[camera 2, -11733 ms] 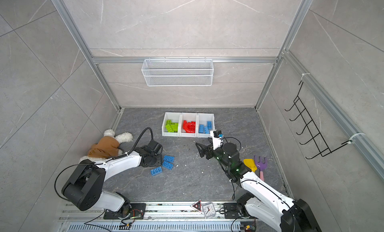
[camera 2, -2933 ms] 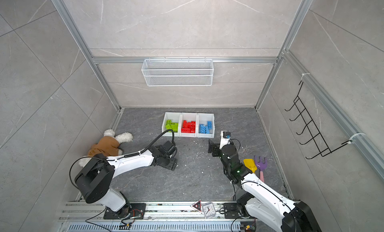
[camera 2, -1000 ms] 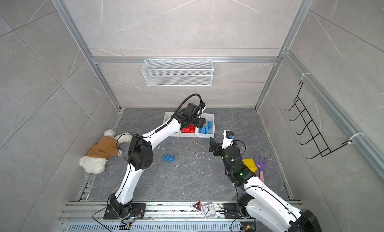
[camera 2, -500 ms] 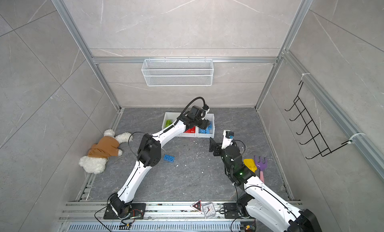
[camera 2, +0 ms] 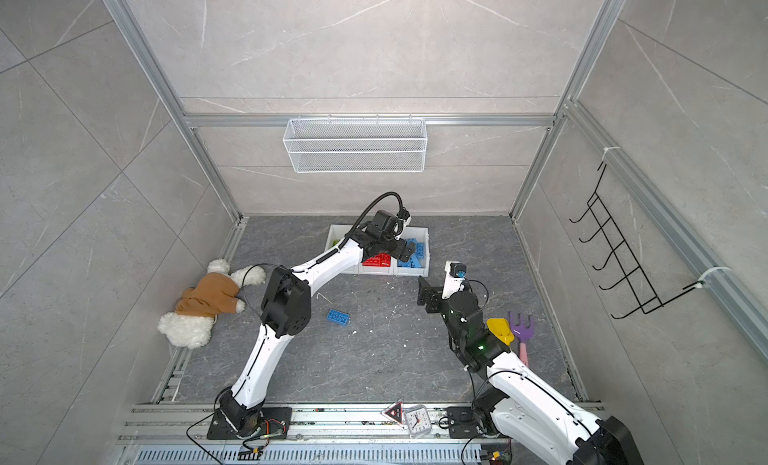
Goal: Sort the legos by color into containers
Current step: 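Carry the blue brick into the blue compartment and release it, then move the open left gripper back over the last blue brick, then lower and close the left gripper on the last blue brick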
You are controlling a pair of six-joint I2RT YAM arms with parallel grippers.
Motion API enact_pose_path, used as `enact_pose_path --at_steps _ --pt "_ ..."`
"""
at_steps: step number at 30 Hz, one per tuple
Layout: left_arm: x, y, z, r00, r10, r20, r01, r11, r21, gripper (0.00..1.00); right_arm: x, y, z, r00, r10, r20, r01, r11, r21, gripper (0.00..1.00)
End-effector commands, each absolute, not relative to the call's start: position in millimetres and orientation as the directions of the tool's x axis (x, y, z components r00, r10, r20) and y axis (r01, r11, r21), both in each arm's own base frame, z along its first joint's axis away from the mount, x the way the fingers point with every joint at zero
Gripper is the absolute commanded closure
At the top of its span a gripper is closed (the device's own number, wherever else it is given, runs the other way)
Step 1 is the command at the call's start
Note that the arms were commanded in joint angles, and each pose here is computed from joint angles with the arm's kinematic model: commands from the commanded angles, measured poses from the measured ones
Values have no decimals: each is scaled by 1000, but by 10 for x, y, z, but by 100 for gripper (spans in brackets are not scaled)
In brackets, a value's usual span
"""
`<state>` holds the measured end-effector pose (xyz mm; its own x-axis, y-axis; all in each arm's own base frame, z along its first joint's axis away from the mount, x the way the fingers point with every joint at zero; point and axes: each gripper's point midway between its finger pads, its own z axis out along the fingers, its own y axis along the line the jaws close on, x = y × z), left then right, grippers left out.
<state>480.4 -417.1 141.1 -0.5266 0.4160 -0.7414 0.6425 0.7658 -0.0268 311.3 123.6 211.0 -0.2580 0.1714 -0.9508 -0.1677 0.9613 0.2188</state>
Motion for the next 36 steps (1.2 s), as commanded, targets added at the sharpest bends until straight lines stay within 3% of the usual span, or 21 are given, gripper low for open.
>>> enact_pose_path --at_steps 1,18,26,36 --pt "4642 -3814 2069 -495 381 -781 581 813 28 0 3114 1257 2180 -246 180 -953 -180 957 227 9" --pt "3170 -2177 1181 -778 308 -547 324 943 70 0 3127 1279 2141 -244 183 -952 -188 955 231 9" --pt "2914 -2015 940 -807 260 -531 286 958 33 0 3179 1332 2046 -276 167 -946 -191 955 225 9" --pt "2943 -2137 635 -814 309 -492 334 942 39 1 3189 1338 2021 -282 161 -946 -190 957 219 9"
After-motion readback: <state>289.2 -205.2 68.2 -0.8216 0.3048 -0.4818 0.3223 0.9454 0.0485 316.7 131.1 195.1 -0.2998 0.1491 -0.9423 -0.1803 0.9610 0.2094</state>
